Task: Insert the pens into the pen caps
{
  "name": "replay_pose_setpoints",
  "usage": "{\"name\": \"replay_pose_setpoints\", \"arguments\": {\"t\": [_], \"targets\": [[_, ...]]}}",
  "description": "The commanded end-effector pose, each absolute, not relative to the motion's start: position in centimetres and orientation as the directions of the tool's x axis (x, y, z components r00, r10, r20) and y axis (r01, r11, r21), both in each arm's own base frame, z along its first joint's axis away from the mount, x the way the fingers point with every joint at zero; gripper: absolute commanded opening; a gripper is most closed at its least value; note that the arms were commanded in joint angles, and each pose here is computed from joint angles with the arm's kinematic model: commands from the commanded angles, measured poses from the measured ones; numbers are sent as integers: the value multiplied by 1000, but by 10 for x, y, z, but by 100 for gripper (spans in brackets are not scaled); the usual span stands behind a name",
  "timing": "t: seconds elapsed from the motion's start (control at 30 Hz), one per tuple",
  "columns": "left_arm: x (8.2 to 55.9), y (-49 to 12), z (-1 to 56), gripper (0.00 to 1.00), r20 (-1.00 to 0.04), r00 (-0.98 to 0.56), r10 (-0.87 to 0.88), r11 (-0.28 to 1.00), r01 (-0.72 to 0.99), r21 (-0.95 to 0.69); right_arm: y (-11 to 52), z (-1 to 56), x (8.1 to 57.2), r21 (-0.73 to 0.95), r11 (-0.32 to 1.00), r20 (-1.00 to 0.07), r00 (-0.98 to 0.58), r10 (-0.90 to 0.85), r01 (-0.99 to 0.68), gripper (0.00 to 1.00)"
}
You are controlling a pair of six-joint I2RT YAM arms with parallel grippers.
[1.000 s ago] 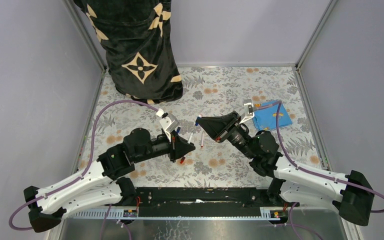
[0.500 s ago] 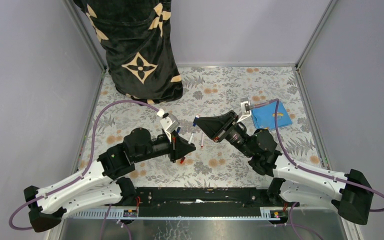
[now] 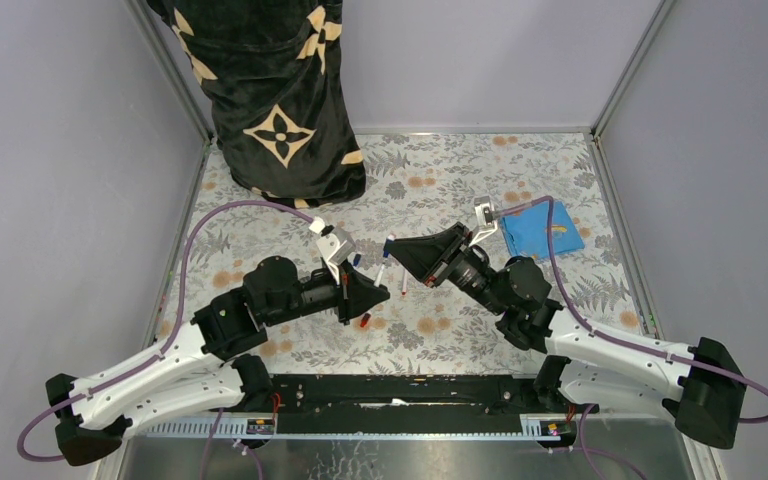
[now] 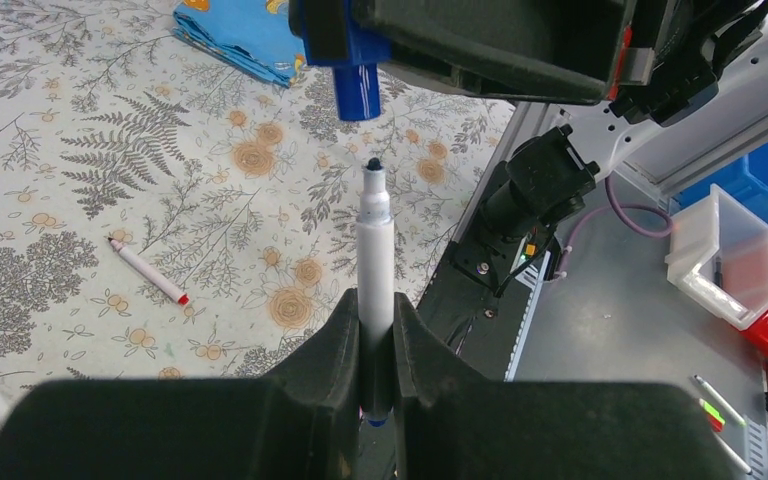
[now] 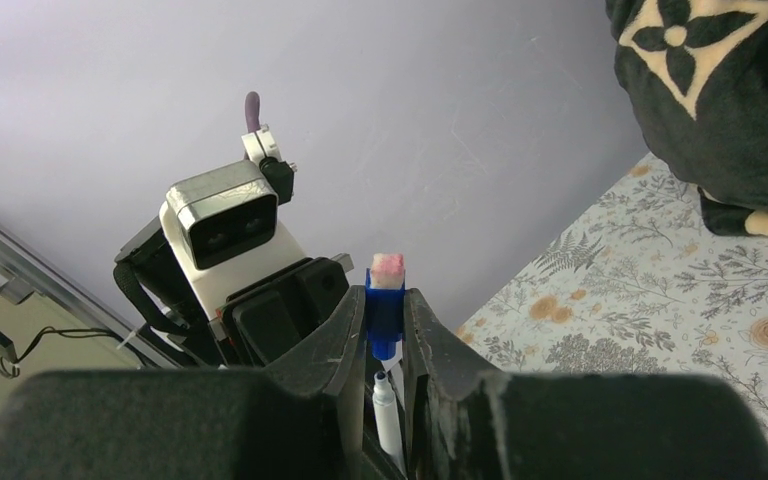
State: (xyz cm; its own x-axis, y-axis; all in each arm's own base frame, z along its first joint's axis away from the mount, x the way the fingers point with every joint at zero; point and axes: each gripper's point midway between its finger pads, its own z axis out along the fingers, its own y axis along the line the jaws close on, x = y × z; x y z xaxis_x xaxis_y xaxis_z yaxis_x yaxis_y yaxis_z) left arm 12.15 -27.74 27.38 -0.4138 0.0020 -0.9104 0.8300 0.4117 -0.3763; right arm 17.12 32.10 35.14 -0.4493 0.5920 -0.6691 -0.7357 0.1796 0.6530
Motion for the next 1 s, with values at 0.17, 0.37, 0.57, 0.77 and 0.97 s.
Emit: {"name": "replay_pose_setpoints", "arguments": {"t": [0.17, 0.37, 0.57, 0.77, 0.97], "targets": [[126, -275, 297, 0, -933, -354, -60, 415, 841, -346, 323, 387, 157, 615, 75, -645, -446, 621, -785, 0], [128, -271, 297, 0, -935, -348, -63, 429, 837, -341, 324, 386, 157, 615, 74, -644, -447, 621, -785, 0], [128, -272, 295, 0, -934, -353, -59, 432, 834, -343, 323, 385, 156, 616, 67, -641, -450, 622, -785, 0], [129, -272, 293, 0, -932, -357, -59, 435, 831, -346, 325, 385, 155, 613, 59, -646, -456, 613, -788, 0], [129, -273, 293, 0, -932, -358, -55, 433, 833, -345, 330, 384, 153, 611, 48, -650, -466, 600, -790, 0]]}}
